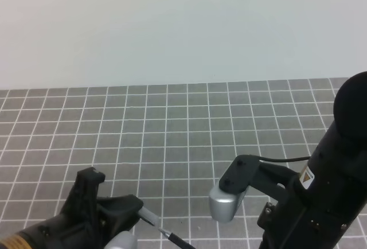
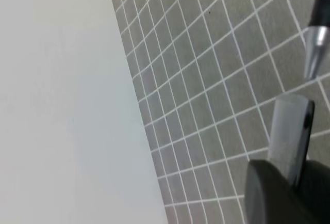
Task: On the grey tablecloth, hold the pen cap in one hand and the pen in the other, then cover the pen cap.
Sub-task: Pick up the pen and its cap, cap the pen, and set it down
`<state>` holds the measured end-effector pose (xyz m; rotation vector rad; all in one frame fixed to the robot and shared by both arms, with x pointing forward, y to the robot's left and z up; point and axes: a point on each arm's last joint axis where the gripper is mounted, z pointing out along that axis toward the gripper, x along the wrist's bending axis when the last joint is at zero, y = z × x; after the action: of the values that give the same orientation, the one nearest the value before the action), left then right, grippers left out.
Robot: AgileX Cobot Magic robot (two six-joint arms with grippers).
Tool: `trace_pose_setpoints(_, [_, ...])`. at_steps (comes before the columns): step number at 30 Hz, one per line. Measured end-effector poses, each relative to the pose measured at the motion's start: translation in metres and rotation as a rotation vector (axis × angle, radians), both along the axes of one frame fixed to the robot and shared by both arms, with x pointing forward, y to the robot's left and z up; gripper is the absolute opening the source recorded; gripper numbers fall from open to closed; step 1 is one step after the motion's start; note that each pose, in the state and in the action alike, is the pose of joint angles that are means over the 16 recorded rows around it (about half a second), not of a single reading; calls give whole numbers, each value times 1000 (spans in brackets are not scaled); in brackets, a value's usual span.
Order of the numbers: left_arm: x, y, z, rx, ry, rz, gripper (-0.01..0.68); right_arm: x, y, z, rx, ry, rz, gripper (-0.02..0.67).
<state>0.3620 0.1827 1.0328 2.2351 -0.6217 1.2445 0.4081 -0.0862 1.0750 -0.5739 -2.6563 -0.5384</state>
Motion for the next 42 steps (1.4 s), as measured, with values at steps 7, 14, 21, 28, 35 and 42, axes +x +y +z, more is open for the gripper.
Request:
trace_pose_setpoints(7, [-1, -2, 1, -6, -6, -11, 76, 1, 0, 0, -6, -10, 1, -4])
trace_pose_setpoints(14, [-4, -5, 1, 3, -29, -45, 76, 2, -1, -1, -9, -23, -1, -3])
trace_pose_setpoints(21, [-5, -6, 2, 39, -75, -80, 76, 3, 0, -1, -7, -31, -6, -3])
trace_pose_setpoints(28, [-5, -7, 2, 77, -113, -108, 76, 4, 0, -1, -1, -40, -13, -4])
trace_pose_setpoints(35, [-9, -10, 1, 97, -112, -146, 76, 5, 1, -1, 8, -51, -37, -4])
trace_pose_setpoints(42, [-14, -13, -1, 104, -94, -176, 76, 7, 3, 0, 20, -54, -66, -4])
